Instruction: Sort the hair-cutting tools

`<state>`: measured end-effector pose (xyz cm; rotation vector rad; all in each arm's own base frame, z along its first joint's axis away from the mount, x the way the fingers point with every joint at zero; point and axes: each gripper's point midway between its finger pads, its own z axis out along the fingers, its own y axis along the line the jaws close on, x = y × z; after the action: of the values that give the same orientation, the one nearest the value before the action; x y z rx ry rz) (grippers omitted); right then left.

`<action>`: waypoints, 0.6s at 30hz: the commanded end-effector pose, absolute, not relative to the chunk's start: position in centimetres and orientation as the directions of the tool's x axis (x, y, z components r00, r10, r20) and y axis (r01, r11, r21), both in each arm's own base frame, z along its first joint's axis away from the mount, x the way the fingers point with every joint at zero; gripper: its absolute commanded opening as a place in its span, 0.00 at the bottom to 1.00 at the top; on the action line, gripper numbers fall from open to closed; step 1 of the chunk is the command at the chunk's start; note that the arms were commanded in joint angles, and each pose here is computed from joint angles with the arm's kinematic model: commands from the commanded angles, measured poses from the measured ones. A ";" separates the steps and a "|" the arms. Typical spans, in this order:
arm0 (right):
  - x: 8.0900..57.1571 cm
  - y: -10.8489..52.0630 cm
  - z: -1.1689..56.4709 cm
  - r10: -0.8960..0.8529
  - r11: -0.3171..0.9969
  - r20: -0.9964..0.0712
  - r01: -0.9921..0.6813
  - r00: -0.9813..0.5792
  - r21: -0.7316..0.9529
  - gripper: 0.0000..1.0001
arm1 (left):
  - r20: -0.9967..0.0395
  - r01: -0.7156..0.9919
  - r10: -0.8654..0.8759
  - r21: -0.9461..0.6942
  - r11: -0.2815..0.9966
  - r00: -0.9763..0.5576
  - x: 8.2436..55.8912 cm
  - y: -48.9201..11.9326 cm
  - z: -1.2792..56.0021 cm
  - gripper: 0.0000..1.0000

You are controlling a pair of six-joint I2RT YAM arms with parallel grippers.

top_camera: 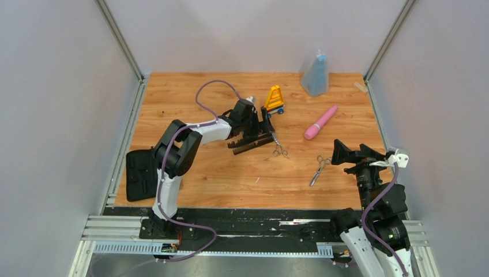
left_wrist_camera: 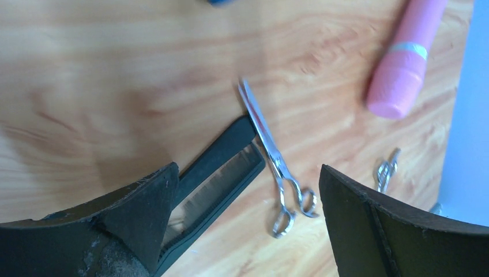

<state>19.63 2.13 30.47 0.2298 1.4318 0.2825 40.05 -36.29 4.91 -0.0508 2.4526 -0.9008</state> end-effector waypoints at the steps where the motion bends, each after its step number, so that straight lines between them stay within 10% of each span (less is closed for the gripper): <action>1: 19.3 2.4 31.5 0.326 0.945 -0.933 -0.088 0.149 0.316 1.00 | -0.312 0.056 -0.164 -0.590 0.805 -0.936 34.0 -36.9 1.6 1.00; 8: 19.4 2.5 31.4 0.325 0.945 -0.935 -0.092 0.144 0.314 1.00 | -0.536 0.075 -0.186 -0.428 0.901 -0.823 35.8 -31.8 9.5 1.00; 18: 19.5 2.8 31.3 0.322 0.945 -0.937 -0.100 0.136 0.310 1.00 | -0.648 -0.374 -0.356 -0.116 0.920 -0.674 32.9 -9.4 11.7 1.00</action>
<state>19.61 2.37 30.46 0.2183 1.4338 0.2920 35.48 -19.77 12.75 -0.3242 2.3847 -0.3142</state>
